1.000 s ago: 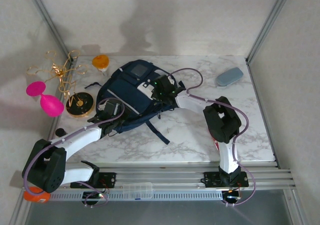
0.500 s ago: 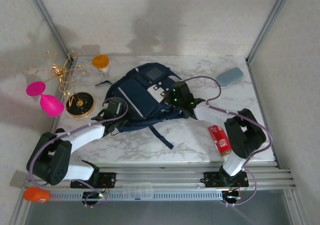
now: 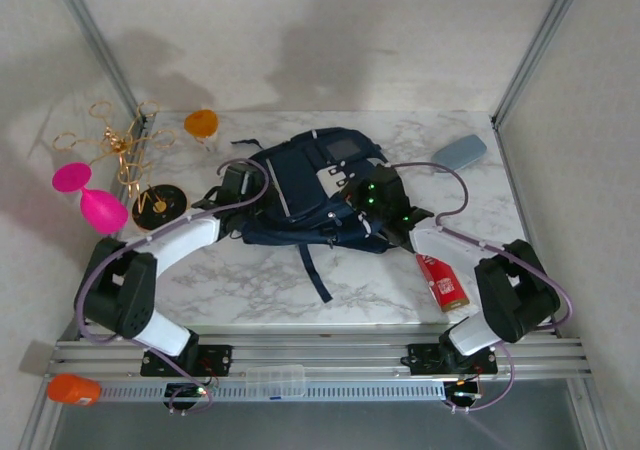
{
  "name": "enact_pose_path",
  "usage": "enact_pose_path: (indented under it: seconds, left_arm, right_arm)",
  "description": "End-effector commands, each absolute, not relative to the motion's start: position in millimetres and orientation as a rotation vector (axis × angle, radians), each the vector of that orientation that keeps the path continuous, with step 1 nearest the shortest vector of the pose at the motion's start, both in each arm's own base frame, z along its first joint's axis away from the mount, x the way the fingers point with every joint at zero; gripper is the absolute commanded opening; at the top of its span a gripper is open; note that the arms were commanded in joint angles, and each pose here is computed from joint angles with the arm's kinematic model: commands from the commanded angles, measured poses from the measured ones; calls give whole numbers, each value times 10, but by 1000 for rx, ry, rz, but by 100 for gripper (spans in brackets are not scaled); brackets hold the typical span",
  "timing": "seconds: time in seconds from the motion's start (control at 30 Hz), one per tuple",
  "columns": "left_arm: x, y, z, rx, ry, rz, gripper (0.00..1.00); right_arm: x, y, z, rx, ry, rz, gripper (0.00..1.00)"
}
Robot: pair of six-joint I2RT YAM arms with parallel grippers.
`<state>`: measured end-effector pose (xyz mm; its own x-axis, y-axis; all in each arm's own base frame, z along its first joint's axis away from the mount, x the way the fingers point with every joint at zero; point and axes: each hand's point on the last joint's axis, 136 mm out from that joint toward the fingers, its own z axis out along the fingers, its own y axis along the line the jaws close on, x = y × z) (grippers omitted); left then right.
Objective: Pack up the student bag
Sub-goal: Rotate the student bag at the center of the table, then unzip the student bag at the center of the table.
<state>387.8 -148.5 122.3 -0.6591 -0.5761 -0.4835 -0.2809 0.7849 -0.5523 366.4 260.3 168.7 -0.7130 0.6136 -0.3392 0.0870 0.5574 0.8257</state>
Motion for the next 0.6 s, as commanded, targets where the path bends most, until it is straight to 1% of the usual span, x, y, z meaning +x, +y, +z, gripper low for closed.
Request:
enact_pose_path:
  seconds: [0.0, 0.1, 0.23, 0.3, 0.4, 0.43, 0.5, 0.57]
  left_arm:
    - [3568, -1584, 1460, -638, 2335, -561, 49]
    - [3341, -1867, 1661, -610, 2326, -529, 51]
    - [3123, -2333, 1647, -621, 2339, -620, 47]
    - [3066, -2581, 1633, -579, 2357, -637, 46]
    - [3067, -2660, 1470, -594, 2388, -581, 44]
    - [3081, -2661, 1407, -604, 2384, -582, 43]
    - [3109, -2637, 1298, -635, 2376, -582, 42]
    - [3138, -2591, 1204, -661, 2373, -561, 41]
  right_arm:
    - [3730, 2634, 2577, 581, 1901, 1342, 0]
    - [3742, 2616, 2495, 619, 1903, 1343, 0]
    - [3725, 2673, 2327, 624, 1941, 1360, 0]
    - [3715, 2616, 2259, 604, 1979, 1308, 0]
    - [3639, 2406, 1979, 638, 2113, 1148, 0]
    - [3594, 2360, 1852, 637, 2176, 1092, 8]
    - [3508, 2319, 1615, 627, 2274, 988, 28]
    - [3408, 2303, 1366, 642, 2349, 949, 34]
